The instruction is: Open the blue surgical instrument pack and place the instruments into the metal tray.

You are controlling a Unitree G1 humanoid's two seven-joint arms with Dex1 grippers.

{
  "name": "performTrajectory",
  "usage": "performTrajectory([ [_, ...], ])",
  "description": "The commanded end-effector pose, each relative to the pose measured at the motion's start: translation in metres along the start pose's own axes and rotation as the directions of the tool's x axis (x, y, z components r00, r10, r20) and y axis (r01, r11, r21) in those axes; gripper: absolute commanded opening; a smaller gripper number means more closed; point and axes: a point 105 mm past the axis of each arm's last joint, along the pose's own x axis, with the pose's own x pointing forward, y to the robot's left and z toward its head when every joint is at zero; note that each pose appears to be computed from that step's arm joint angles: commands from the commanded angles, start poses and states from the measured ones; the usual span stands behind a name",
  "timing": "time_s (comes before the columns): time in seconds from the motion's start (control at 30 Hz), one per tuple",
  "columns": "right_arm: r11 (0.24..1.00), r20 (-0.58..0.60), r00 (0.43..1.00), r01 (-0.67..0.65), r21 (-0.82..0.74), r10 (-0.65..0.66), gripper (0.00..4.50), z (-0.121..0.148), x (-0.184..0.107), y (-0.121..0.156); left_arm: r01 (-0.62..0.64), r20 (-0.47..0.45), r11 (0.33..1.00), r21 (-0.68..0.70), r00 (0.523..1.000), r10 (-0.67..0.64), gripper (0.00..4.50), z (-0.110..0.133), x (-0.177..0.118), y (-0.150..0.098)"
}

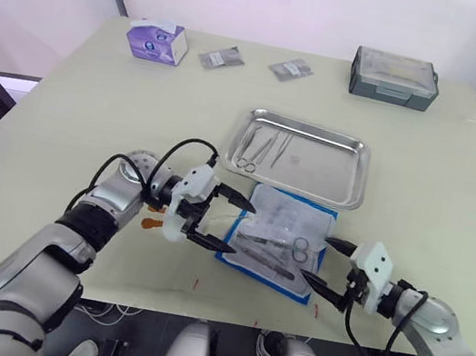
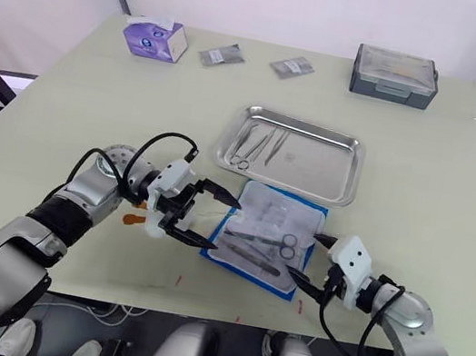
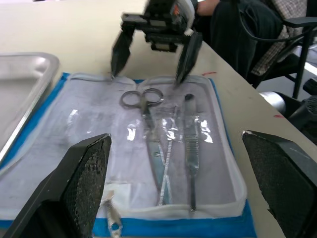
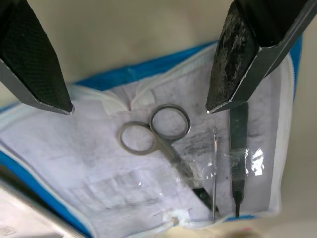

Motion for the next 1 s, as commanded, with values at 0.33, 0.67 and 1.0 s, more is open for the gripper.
performTrajectory([
  [0.33, 0.994, 0.083, 0.995, -0.052, -0.095, 0.06, 4.5, 0.049, -0.036, 0.006, 0.093, -0.007, 0.993, 0.069, 0.996, -0.092, 4.46, -0.003, 0.009, -0.002],
  [0.67, 0.991, 0.128, 0.987, -0.079, -0.104, 0.092, 4.5, 0.069, -0.032, 0.018, 0.134, -0.049, 0.989, 0.069, 0.99, -0.131, 4.46, -0.016, 0.02, 0.003],
  [1.0, 0.988, 0.12, 0.987, -0.095, -0.123, 0.11, 4.5, 0.069, -0.022, 0.02, 0.178, -0.13, 0.984, -0.012, 0.975, -0.178, 4.46, -0.039, 0.023, -0.004],
])
